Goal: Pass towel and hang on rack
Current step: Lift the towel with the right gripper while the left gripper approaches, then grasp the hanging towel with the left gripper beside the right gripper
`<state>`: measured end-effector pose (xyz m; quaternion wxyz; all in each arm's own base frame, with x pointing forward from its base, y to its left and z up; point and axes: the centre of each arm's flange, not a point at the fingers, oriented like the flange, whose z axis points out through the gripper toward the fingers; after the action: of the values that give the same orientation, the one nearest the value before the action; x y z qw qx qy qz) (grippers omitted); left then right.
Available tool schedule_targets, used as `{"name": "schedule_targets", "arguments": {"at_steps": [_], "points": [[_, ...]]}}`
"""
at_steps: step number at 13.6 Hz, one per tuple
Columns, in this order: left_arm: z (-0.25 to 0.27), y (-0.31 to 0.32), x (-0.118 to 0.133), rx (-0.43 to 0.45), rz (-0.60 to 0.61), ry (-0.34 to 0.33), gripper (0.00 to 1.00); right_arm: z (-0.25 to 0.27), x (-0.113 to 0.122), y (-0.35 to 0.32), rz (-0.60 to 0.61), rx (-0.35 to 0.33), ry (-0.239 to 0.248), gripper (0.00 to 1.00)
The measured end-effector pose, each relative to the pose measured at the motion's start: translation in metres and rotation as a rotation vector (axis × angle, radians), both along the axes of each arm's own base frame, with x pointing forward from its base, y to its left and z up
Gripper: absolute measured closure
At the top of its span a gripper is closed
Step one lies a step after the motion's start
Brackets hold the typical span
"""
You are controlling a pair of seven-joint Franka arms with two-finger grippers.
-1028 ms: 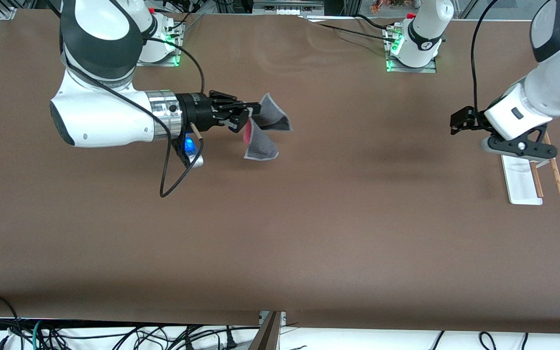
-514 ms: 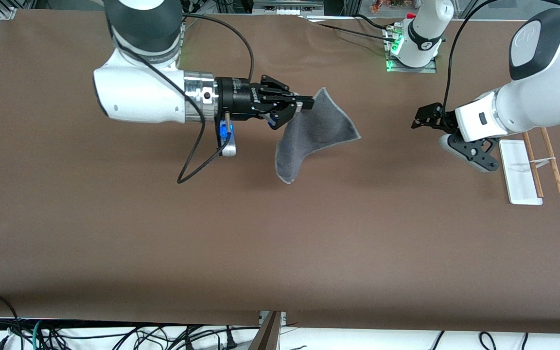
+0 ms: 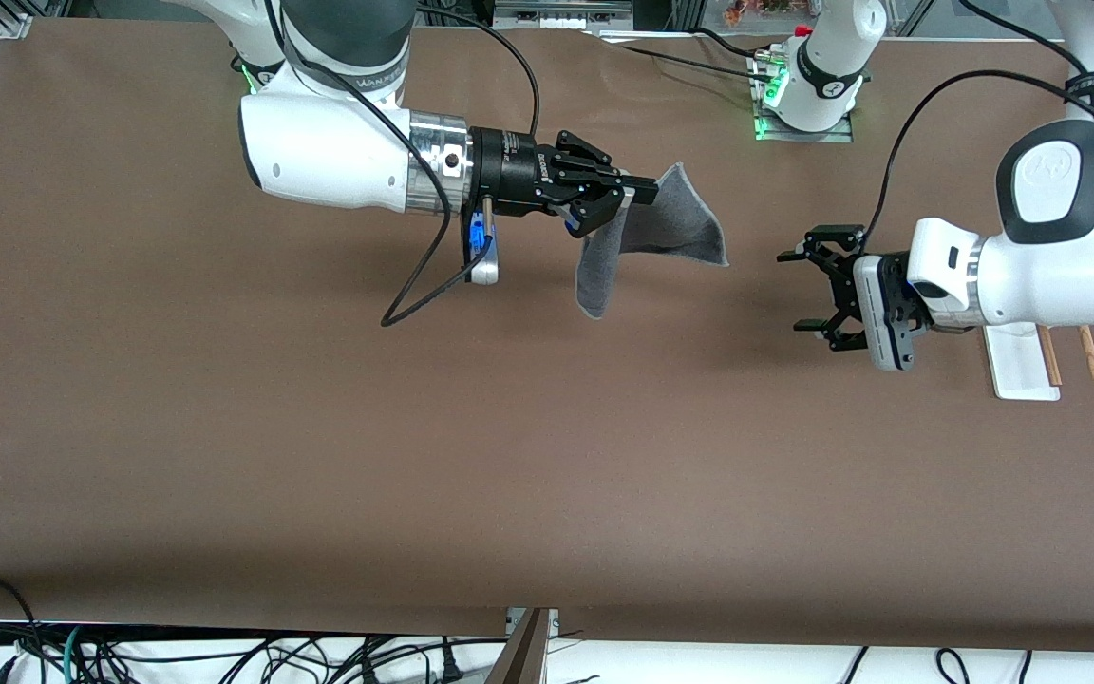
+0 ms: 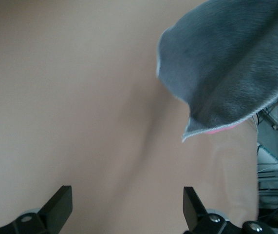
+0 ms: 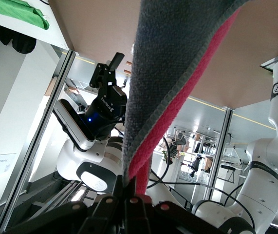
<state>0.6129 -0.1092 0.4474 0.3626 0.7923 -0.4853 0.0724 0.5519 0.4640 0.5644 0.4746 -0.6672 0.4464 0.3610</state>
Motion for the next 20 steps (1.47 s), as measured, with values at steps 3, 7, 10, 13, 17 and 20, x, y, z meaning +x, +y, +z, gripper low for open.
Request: {"name": "schedule_targets", "arguments": {"at_steps": [3,7,10,13,17,20], "points": [[0.002,-0.012,0.002,-0.134,-0.1,-0.115,0.0,0.0,0.001,-0.002,-0.004,-0.001,-0.001,0.99],[-0.007,-0.025,-0.001,-0.239,-0.145,-0.183,0.0,-0.001,0.002,-0.002,-0.005,-0.002,0.0,0.99],[-0.016,-0.059,-0.013,-0.268,-0.154,-0.215,0.0,-0.002,0.003,-0.003,-0.007,-0.003,0.0,0.99],[-0.007,-0.083,-0.031,-0.262,-0.167,-0.244,0.03,-0.002,0.004,-0.003,-0.008,-0.004,0.0,0.99],[-0.001,-0.093,-0.045,-0.257,-0.186,-0.25,0.22,-0.002,0.004,-0.004,-0.009,-0.004,0.0,0.99],[-0.006,-0.092,-0.051,-0.254,-0.189,-0.239,0.19,-0.002,0.004,-0.004,-0.01,-0.004,0.0,0.99]]}}
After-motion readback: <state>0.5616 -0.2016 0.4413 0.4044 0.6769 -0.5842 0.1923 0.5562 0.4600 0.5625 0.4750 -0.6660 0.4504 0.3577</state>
